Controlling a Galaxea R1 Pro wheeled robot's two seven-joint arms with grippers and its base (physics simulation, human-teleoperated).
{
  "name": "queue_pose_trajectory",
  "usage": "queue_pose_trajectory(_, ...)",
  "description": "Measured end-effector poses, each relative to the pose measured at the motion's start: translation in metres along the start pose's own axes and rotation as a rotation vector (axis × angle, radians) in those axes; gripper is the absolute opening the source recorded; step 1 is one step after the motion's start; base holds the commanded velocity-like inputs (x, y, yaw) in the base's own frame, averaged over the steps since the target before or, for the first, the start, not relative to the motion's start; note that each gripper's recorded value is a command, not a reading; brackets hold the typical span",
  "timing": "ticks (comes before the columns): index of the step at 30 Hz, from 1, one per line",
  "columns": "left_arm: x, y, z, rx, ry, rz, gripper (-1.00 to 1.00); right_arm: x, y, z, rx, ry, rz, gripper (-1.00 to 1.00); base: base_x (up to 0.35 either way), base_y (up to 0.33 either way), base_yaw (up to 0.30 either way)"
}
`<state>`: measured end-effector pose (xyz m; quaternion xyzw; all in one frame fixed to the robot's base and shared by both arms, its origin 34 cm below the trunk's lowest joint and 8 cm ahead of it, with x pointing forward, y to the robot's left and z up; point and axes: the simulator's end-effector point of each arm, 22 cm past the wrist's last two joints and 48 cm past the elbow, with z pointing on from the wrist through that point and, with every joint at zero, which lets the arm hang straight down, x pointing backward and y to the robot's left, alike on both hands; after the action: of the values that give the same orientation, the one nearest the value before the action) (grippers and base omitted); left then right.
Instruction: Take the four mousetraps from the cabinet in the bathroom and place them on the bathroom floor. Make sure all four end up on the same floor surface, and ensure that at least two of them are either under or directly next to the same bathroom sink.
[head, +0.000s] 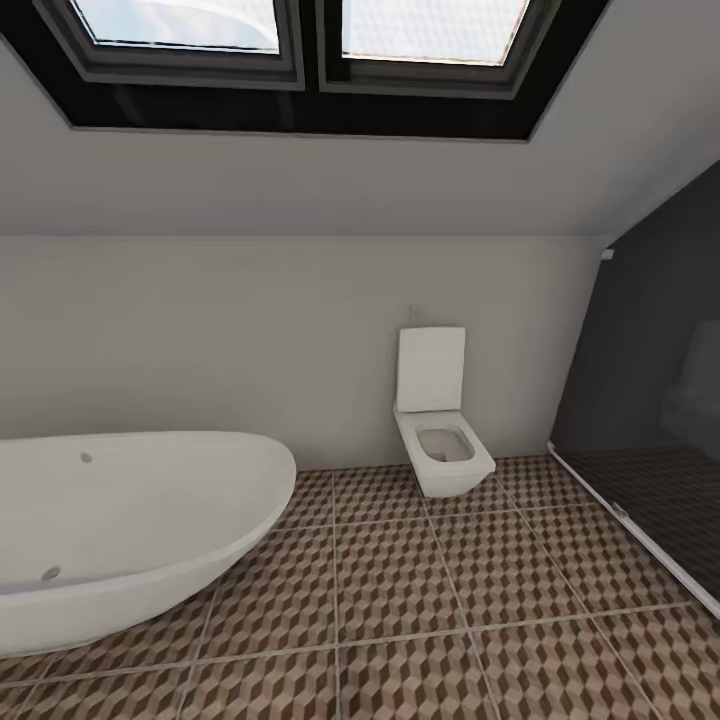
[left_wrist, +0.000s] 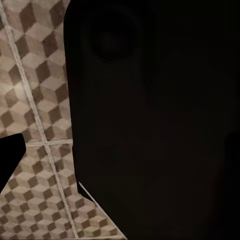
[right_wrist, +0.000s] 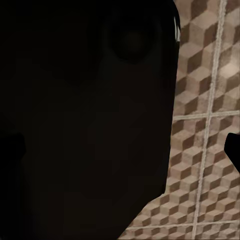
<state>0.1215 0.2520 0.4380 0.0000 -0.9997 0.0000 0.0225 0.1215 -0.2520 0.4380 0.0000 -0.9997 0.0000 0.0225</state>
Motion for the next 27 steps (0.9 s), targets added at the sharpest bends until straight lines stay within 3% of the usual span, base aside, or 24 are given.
queue_pose_trajectory(6,-0.019,0.006,0.000,-0.006,-0.052,-0.024,1.00,0.000,0.003,0.000,-0.006,-0.007,-0.006,1.00,0.000,0.000,0.000)
queue_pose_trajectory(27,-0.020,0.005,-0.001,-0.005,-0.060,-0.018,1.00,-0.001,-0.002,0.000,0.003,-0.010,-0.024,1.00,0.000,0.000,0.000)
